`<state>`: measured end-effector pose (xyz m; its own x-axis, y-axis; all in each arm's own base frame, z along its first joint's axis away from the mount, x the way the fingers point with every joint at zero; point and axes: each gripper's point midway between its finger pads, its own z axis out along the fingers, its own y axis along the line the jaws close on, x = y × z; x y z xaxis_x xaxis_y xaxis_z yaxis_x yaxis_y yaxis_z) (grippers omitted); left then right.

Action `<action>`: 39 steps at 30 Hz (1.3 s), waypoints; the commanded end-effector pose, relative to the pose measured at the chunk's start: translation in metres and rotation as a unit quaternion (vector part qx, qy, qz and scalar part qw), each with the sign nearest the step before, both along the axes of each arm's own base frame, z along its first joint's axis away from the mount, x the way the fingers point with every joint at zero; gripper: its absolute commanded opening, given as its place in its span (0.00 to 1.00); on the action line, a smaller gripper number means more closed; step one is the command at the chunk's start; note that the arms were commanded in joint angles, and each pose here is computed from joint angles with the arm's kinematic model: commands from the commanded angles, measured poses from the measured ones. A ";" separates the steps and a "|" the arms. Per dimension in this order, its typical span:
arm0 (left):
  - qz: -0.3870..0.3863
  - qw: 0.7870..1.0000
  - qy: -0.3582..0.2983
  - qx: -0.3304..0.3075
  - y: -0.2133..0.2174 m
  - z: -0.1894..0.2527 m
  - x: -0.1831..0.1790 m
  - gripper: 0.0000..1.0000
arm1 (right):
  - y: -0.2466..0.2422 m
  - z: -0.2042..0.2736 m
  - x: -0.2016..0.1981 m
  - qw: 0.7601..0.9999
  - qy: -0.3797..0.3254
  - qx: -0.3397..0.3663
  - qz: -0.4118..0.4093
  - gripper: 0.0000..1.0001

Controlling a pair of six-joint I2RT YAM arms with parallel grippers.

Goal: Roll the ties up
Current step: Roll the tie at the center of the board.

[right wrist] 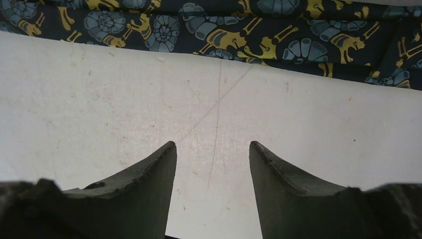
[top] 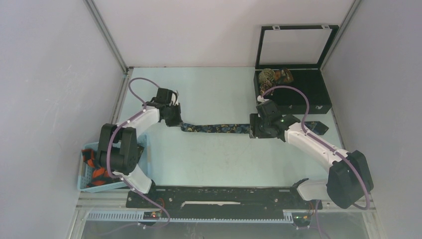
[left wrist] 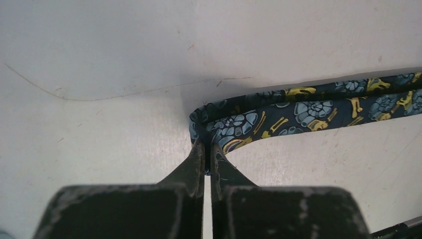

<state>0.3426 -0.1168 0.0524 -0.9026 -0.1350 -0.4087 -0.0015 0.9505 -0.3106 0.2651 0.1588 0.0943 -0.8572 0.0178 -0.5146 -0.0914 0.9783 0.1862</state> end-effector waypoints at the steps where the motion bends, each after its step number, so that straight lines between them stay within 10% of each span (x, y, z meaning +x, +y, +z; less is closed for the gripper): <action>1: 0.018 0.999 -0.049 0.010 0.007 0.037 0.005 0.00 | 0.020 0.017 0.011 0.999 -0.026 0.034 0.011 0.58; 15: 0.076 0.997 -0.026 0.003 0.022 0.028 -0.027 0.00 | 0.101 0.033 0.044 0.988 -0.033 0.134 0.065 0.58; 26: 0.084 0.996 -0.016 -0.008 0.023 0.019 -0.052 0.00 | 0.093 -0.018 0.121 0.999 0.046 0.000 -0.029 0.45; 39: 0.113 0.993 -0.023 0.011 0.038 0.026 -0.062 0.00 | 0.021 -0.084 0.096 0.983 0.143 -0.099 -0.050 0.38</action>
